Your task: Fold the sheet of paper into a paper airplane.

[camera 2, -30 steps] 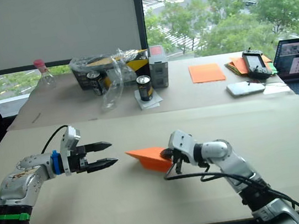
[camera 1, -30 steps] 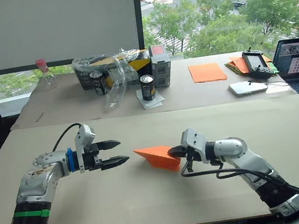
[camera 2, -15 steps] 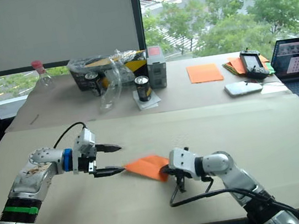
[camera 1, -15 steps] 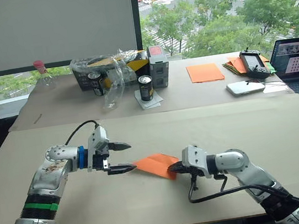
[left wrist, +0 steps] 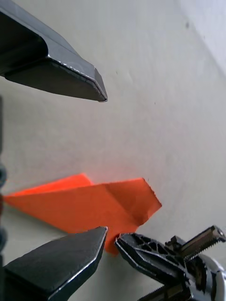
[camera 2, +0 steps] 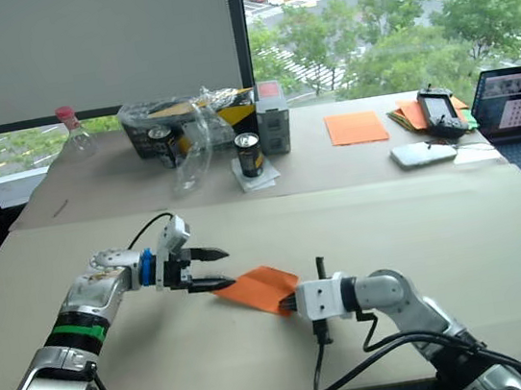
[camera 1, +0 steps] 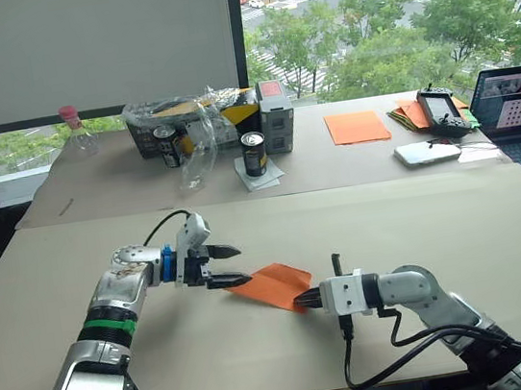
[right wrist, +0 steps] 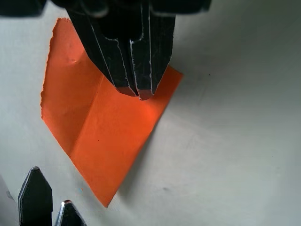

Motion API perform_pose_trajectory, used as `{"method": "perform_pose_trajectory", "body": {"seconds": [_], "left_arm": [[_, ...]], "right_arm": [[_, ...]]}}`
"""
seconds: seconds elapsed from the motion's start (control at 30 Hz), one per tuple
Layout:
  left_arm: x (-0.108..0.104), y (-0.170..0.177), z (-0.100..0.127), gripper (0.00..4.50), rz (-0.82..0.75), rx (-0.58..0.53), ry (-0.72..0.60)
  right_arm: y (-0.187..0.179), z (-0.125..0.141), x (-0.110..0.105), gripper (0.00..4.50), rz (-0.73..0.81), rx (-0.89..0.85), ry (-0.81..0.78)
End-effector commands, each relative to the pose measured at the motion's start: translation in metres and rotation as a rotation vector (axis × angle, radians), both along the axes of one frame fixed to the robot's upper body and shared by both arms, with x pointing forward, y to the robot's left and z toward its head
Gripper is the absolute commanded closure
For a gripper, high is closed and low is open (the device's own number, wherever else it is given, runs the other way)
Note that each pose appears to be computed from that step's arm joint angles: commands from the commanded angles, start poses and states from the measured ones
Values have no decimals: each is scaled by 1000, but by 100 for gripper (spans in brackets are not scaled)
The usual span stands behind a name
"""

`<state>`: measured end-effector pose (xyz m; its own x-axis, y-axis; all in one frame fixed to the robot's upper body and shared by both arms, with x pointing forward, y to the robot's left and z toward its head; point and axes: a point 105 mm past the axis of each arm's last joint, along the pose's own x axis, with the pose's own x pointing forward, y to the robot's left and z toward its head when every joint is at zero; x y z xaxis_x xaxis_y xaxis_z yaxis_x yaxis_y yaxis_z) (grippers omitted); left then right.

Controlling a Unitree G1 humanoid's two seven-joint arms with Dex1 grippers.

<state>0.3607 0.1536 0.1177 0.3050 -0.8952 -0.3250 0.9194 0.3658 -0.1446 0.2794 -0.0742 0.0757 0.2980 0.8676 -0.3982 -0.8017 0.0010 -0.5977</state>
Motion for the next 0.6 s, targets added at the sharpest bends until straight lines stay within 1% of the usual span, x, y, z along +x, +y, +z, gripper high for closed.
{"method": "perform_pose_trajectory", "body": {"seconds": [0.03, 0.17, 0.2, 0.23, 0.27, 0.33, 0.37, 0.4, 0.6], "left_arm": [[-2, 6, 6, 83, -14, -2, -26], [-3, 6, -3, 220, -13, 55, -58], [-5, 7, -9, 252, -31, 103, -71], [-11, 6, -19, 291, -71, 173, -86], [-15, 5, -27, 318, -102, 221, -96], [-23, 2, -36, 384, -143, 264, -98], [-27, 1, -39, 425, -162, 280, -100], [-31, -1, -40, 448, -173, 280, -99], [-49, -10, -44, 448, -227, 271, -79]], "right_arm": [[-2, -15, -5, 450, -10, -48, 43], [0, -15, -3, 450, -10, -44, 34], [1, -15, -3, 450, -9, -44, 35], [2, -15, -3, 450, -6, -45, 34], [2, -15, -2, 450, -3, -45, 33], [3, -14, -1, 450, 1, -46, 30], [4, -13, -1, 450, 5, -48, 28], [4, -13, -1, 450, 9, -49, 26], [7, -7, 2, 450, 26, -46, 18]]}}
